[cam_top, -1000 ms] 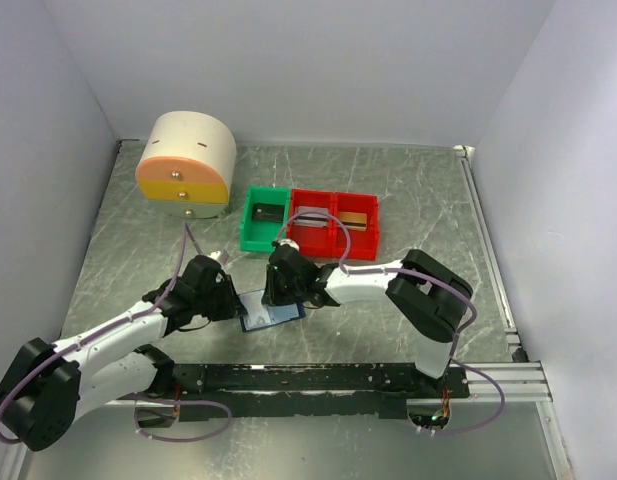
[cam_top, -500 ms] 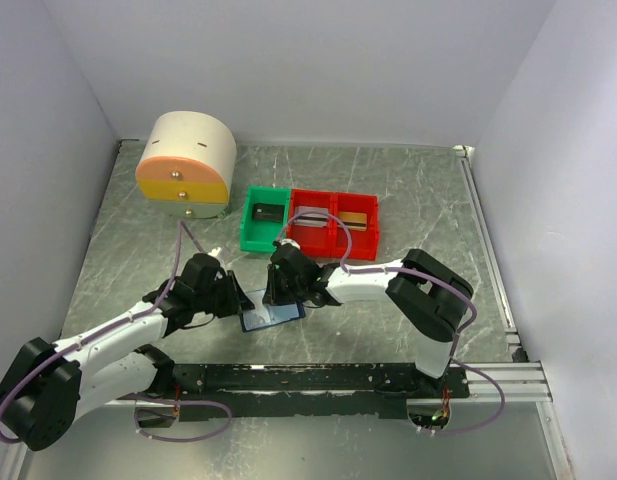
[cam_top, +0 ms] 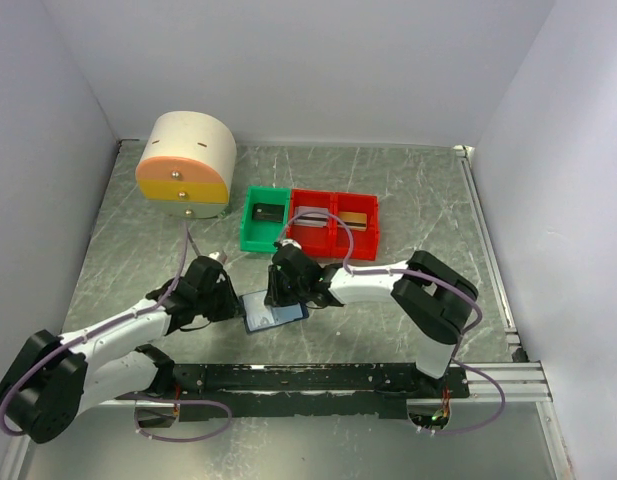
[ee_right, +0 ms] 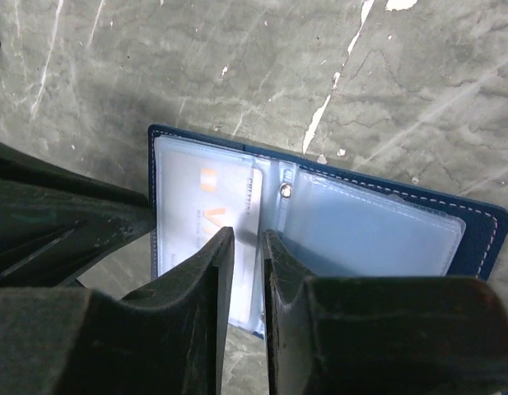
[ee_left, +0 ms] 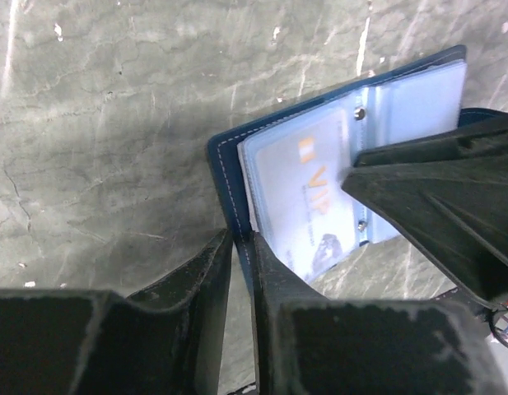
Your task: Take the credit cards out of the card holder
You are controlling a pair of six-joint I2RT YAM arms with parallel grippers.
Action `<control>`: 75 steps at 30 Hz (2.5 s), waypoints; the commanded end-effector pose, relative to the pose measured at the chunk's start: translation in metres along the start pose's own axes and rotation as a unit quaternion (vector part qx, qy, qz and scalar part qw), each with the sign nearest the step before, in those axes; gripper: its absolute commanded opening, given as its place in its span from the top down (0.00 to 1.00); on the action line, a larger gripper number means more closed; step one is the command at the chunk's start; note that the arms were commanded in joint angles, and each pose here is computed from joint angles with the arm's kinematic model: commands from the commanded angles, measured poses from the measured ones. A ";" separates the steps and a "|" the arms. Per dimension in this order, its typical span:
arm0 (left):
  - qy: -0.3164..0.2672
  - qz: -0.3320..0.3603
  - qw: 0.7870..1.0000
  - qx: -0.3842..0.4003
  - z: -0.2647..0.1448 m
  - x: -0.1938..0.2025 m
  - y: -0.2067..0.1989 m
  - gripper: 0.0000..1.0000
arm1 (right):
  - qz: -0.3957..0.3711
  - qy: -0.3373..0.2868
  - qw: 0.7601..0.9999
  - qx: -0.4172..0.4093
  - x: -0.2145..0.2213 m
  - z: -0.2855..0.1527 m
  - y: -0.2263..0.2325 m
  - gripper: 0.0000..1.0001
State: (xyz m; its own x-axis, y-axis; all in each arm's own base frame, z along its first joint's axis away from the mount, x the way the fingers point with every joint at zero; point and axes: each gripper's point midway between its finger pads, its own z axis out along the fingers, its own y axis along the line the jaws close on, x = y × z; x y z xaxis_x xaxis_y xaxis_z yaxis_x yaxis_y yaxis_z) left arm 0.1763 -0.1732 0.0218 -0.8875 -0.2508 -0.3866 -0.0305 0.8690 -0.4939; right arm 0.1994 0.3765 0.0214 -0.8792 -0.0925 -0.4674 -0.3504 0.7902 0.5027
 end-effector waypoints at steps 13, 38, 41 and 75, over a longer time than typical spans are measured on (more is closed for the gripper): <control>0.005 0.019 1.000 0.014 0.007 0.001 -0.005 0.78 | -0.012 0.013 0.999 0.039 0.005 -0.002 -0.001 0.73; -0.029 0.019 0.999 0.016 -0.012 -0.017 -0.016 0.72 | -0.007 0.054 0.998 0.044 0.027 0.018 -0.012 0.63; -0.028 0.011 0.999 0.028 -0.013 -0.015 -0.019 0.71 | -0.004 0.053 0.998 0.042 0.027 0.017 -0.013 0.64; -0.021 -0.039 0.998 0.038 -0.007 -0.004 -0.017 0.66 | -0.006 0.060 0.997 0.048 0.030 0.016 -0.021 0.65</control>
State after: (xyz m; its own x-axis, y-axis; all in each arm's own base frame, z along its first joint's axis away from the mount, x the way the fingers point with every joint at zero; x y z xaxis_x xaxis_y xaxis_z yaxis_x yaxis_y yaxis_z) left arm 0.1776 -0.1873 0.0369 -0.8763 -0.3139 -0.3655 -0.0476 0.8114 -0.5826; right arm 0.2014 0.3943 0.0222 -0.8846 -0.1082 -0.4537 -0.3549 0.7873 0.5042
